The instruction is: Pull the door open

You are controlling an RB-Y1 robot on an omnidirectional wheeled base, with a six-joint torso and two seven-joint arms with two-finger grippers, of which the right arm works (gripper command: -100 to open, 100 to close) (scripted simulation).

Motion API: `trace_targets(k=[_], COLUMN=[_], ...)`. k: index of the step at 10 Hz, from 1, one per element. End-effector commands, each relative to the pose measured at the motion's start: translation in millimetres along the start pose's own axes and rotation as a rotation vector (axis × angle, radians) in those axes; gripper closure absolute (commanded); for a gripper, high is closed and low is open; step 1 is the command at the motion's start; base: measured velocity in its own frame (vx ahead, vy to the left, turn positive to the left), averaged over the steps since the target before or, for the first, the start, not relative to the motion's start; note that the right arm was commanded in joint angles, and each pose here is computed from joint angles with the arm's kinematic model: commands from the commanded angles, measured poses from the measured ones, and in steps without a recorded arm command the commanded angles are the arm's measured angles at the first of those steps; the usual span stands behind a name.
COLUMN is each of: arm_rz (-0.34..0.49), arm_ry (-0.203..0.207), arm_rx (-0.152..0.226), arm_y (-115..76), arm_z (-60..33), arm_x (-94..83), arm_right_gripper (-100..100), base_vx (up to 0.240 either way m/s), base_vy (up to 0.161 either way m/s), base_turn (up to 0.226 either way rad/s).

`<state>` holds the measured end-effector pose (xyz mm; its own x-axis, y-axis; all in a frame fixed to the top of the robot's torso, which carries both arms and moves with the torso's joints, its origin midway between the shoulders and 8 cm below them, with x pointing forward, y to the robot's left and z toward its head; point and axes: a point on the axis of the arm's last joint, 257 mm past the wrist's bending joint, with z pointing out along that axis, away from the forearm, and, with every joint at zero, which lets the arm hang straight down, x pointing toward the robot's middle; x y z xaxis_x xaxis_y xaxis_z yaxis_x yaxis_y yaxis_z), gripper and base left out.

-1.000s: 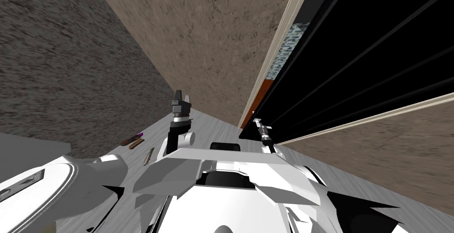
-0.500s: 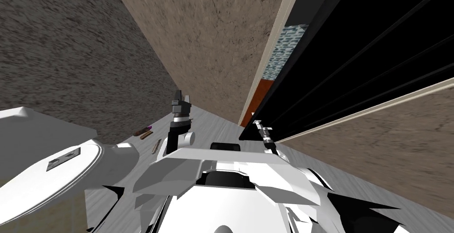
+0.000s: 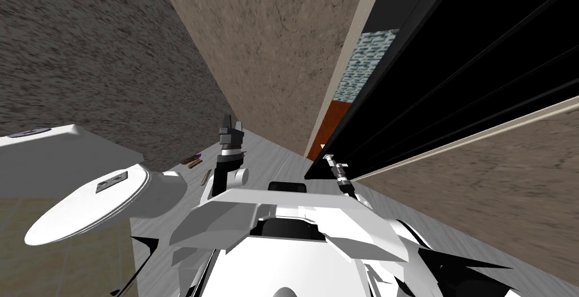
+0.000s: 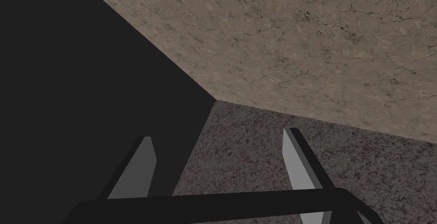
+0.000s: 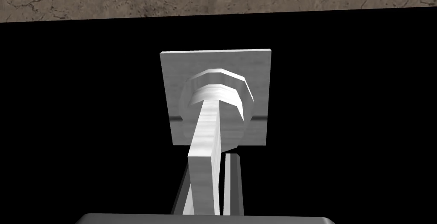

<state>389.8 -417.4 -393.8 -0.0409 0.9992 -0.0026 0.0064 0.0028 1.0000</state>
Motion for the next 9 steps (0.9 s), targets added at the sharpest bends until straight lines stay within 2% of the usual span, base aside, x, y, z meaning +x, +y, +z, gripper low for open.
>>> trace_targets(k=[1,5,7,9], arm_rz=[0.002,0.001,0.001,0.002], arm_ry=[0.01,0.043,0.046,0.057], arm_rx=[-0.002,-0.006,-0.006,-0.006], arm_y=[-1.0,-0.2,0.0,0.4], arm_z=[-4.6,-29.3,-32.0,-39.5], arm_x=[1.1,-3.4,-3.8,-4.9], arm_right_gripper=[100,100,100,100], base_vx=[-0.2,-0.225,-0.132,-0.089], base_vy=[-0.088,-0.095,-0.034,-0.037], base_turn=[0.172,0.184,0.051,0.097])
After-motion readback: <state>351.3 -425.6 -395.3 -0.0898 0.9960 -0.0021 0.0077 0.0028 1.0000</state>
